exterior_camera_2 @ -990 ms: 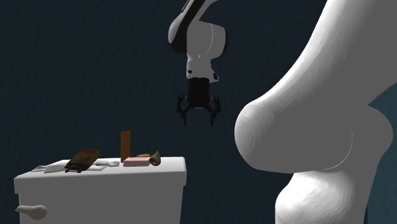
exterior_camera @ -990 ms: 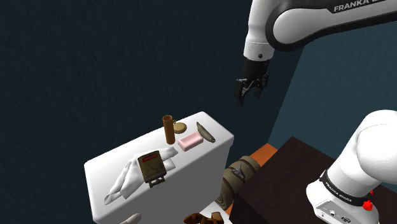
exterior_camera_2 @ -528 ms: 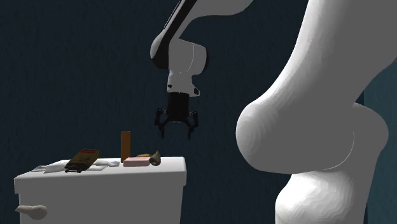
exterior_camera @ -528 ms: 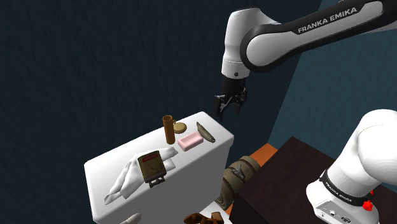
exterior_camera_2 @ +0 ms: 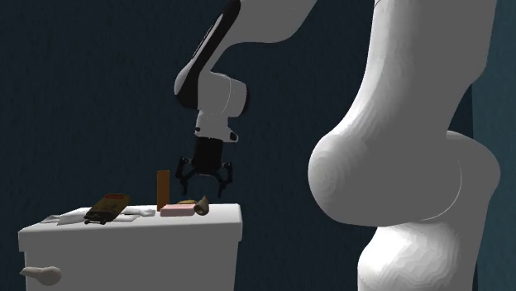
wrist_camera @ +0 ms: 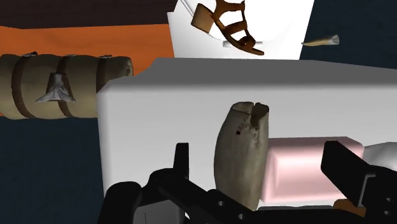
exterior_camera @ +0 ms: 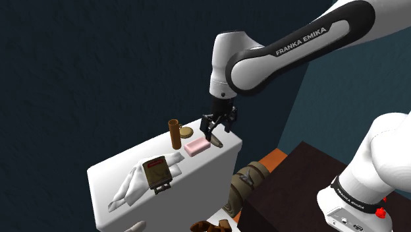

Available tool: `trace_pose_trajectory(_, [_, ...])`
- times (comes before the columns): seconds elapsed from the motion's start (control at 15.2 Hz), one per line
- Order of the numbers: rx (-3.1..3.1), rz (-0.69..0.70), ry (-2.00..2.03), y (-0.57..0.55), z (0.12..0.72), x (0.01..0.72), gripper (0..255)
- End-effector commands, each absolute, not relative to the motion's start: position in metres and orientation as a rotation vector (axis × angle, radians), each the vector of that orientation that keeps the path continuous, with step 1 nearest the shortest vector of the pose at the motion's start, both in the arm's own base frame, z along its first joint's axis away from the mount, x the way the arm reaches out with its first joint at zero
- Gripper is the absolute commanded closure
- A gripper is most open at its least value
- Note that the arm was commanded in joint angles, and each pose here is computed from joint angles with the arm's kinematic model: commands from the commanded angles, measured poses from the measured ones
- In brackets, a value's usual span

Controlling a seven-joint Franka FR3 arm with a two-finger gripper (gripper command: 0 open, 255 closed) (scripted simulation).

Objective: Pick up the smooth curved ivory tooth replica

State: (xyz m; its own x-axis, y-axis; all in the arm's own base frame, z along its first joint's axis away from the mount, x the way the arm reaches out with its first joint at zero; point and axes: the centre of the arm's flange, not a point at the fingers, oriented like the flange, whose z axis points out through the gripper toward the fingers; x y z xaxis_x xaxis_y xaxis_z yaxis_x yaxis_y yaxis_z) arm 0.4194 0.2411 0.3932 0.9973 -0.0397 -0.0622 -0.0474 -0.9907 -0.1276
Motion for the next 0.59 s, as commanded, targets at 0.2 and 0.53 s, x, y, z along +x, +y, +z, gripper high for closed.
trace_pose_trajectory(0.2, [-3.008,0.090,0.066,0.243,0.367,0.421,0])
trace_pose_trajectory(0.53, [-3.008,0.090,0.066,0.242,0.359,0.420,255])
